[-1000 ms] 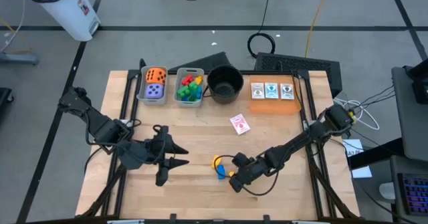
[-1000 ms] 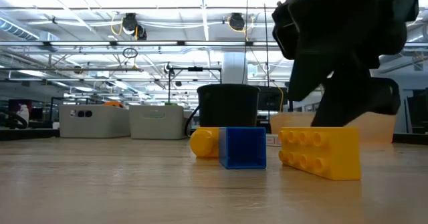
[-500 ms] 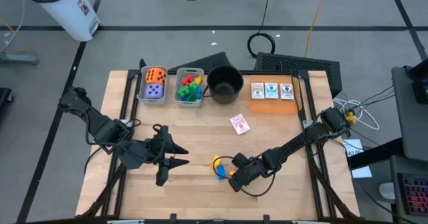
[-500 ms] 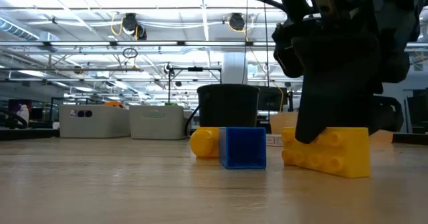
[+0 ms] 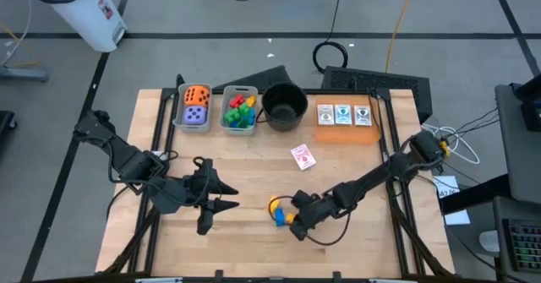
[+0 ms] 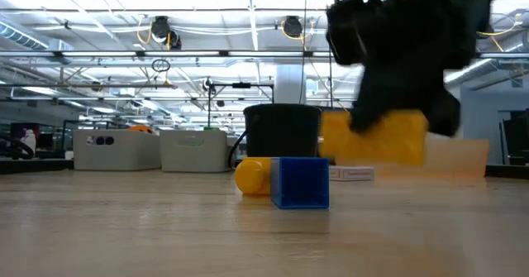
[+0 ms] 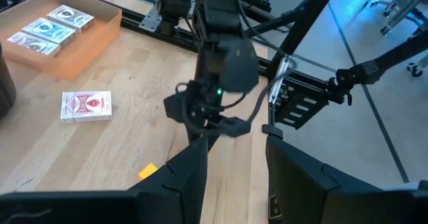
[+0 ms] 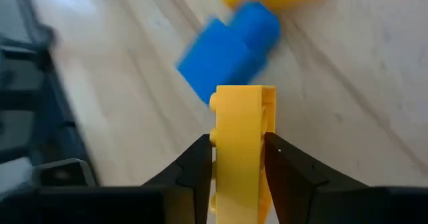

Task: Pick & Place Toys
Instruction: Put the yellow game piece into the right gray bin

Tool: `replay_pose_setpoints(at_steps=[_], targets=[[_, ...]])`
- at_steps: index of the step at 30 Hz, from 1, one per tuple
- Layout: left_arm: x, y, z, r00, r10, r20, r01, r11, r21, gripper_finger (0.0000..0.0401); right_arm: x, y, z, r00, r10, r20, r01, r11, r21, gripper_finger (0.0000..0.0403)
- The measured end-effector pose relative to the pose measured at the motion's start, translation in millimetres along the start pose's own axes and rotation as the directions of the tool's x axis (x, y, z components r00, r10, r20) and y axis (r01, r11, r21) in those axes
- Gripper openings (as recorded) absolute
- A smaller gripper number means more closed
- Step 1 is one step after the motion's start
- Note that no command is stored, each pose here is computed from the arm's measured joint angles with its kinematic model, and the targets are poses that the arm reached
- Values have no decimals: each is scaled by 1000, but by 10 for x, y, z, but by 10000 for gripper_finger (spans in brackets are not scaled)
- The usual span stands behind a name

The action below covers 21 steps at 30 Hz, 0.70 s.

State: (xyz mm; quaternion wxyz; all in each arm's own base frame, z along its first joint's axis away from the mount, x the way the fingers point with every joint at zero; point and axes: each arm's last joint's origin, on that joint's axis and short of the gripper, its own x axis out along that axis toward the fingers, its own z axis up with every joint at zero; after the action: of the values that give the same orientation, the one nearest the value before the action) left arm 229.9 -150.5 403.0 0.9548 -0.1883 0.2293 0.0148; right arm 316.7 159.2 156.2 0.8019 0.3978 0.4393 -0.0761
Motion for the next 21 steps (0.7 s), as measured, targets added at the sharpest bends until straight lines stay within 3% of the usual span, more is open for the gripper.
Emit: replay_pose_setpoints(at_steps=[5,9,16,21], targets=[[13,21,16,1000,9,4,-9,1000,-4,156,-245,104,224,990,109,84,-108,994,-25,110],[33,55,42,1000,23,10,-23,1000,-1,156,-563,231,478,942,259,213,-251,966,-64,113],[105,163,183,996,50,73,-42,993,-110,156,-1236,373,874,740,462,488,-408,886,-220,112],[155,243,345,985,54,162,-27,986,-164,156,-1604,355,1041,612,484,626,-391,873,-293,115]])
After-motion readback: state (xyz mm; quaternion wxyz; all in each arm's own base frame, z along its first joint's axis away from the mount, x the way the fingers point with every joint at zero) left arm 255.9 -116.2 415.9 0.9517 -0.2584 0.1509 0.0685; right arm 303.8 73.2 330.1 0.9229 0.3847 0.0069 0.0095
